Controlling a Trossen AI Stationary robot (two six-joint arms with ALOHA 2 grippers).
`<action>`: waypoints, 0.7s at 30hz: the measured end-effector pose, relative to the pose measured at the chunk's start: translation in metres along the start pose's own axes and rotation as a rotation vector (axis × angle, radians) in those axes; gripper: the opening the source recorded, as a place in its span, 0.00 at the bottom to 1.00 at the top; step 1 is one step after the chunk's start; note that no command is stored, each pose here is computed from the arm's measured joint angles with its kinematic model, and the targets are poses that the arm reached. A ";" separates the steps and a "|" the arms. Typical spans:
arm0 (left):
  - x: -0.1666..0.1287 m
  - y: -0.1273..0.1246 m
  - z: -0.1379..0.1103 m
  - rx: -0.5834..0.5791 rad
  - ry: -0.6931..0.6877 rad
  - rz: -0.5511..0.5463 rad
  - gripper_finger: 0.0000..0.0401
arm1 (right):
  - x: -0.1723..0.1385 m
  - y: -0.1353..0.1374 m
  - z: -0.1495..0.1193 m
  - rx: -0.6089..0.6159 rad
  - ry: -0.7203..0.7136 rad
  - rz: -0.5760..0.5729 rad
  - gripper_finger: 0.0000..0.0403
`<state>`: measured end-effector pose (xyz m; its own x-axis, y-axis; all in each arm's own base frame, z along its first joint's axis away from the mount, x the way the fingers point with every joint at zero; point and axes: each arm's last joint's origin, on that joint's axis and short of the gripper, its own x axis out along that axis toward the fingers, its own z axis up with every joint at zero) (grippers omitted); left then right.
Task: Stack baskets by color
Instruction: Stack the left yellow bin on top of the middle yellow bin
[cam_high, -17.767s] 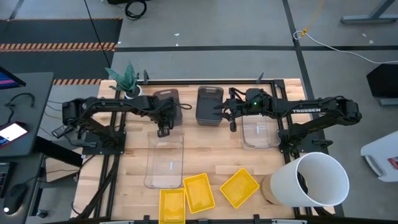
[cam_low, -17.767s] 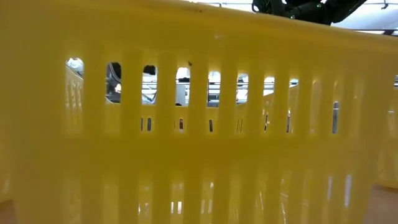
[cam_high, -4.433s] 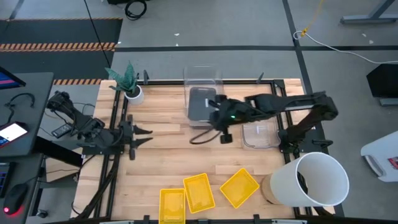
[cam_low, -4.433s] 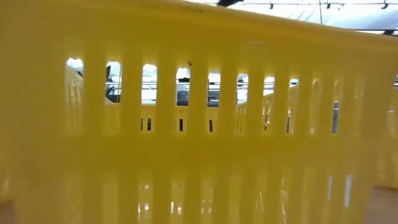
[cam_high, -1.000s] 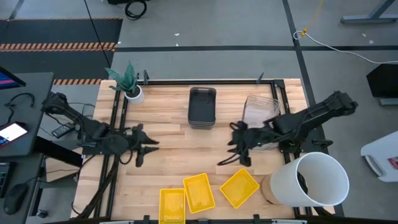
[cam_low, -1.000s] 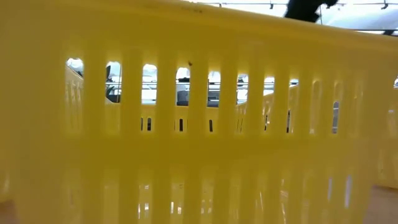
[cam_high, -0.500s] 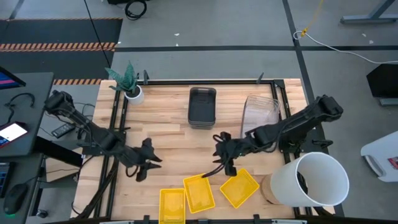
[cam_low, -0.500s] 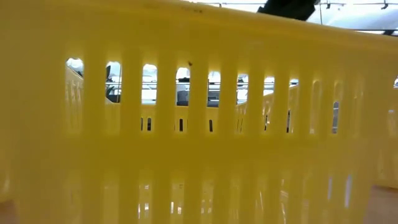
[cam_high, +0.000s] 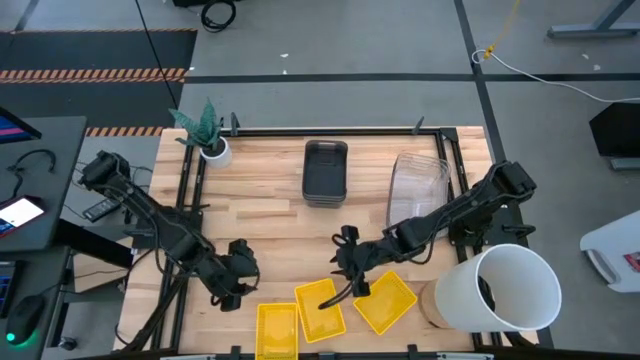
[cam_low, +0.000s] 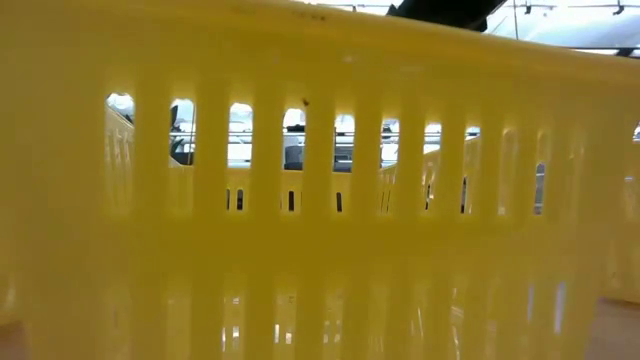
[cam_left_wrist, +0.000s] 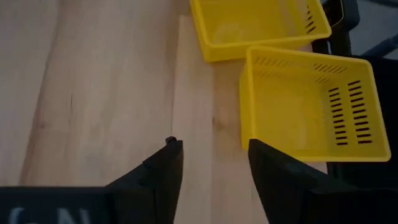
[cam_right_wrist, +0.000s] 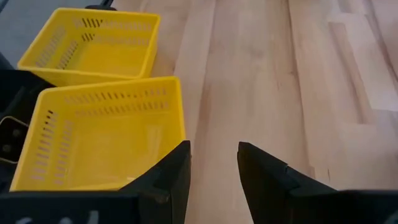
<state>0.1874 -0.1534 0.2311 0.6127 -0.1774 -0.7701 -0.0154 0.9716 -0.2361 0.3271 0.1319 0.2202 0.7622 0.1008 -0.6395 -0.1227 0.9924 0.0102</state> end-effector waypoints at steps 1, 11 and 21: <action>-0.001 -0.004 0.003 0.001 0.010 0.009 0.48 | 0.000 0.000 0.000 0.005 0.000 0.000 0.34; 0.019 -0.029 0.025 -0.009 0.104 0.120 0.46 | -0.008 0.004 -0.002 -0.052 0.019 -0.047 0.34; 0.057 -0.041 0.037 -0.056 0.210 0.015 0.43 | -0.017 -0.001 -0.008 -0.080 0.097 -0.115 0.34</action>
<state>0.2524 -0.1978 0.2185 0.4337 -0.1976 -0.8791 -0.0706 0.9652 -0.2517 0.3092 0.1291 0.2244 0.7094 -0.0242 -0.7044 -0.0912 0.9879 -0.1257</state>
